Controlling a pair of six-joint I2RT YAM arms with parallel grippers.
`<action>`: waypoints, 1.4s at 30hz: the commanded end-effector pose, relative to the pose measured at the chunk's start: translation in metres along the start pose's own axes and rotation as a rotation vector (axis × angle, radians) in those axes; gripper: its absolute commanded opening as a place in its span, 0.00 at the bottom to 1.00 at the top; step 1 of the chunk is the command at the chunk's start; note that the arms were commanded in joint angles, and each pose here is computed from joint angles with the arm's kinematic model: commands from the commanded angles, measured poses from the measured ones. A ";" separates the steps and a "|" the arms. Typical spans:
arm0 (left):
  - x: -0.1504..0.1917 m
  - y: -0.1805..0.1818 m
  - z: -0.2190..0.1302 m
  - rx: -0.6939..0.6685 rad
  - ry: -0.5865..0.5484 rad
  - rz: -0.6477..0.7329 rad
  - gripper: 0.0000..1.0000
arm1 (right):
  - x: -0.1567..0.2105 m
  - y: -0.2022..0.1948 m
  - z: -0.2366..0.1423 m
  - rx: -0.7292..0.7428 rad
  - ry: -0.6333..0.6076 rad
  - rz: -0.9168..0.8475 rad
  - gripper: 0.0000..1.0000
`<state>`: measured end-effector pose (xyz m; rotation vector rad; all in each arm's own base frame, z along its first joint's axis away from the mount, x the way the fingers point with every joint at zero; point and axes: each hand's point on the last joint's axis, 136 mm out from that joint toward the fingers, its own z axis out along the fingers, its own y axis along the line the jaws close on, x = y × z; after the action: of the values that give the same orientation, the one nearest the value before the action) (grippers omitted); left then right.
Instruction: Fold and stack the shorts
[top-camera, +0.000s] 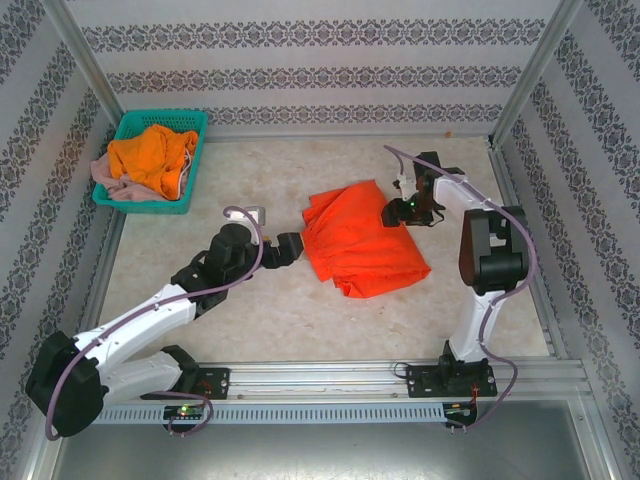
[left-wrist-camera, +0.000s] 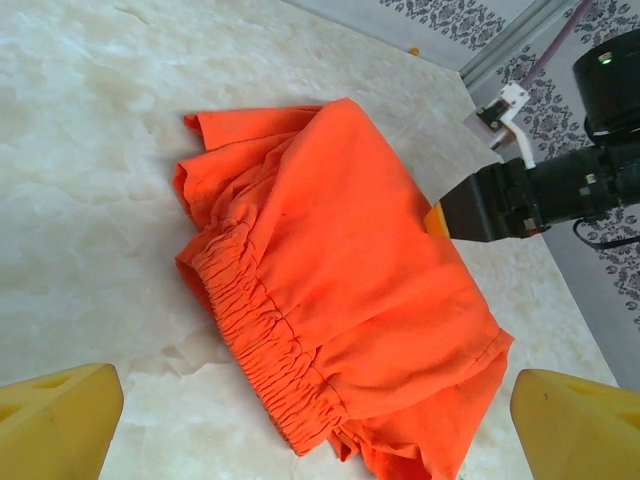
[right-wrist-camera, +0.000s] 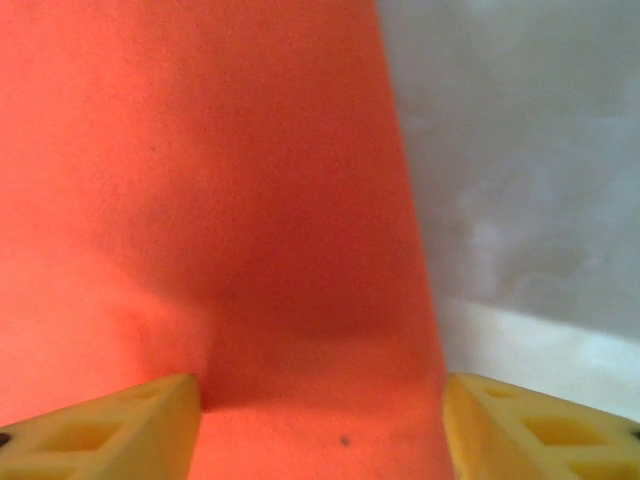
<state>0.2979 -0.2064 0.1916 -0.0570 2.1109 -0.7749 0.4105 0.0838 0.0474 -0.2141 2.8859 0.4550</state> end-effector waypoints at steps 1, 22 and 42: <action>0.001 0.011 -0.005 -0.026 -0.005 0.005 1.00 | 0.006 0.005 0.009 -0.018 0.053 -0.003 0.59; -0.022 0.032 -0.027 -0.060 -0.099 -0.040 1.00 | 0.028 -0.110 -0.053 0.502 0.031 0.035 0.00; -0.032 0.069 -0.032 -0.143 -0.083 -0.092 1.00 | 0.058 -0.266 -0.143 1.034 0.045 0.143 0.00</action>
<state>0.3087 -0.1305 0.1929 -0.2638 2.0705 -0.6841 0.3738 -0.2002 0.0728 0.1249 2.8264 -0.9091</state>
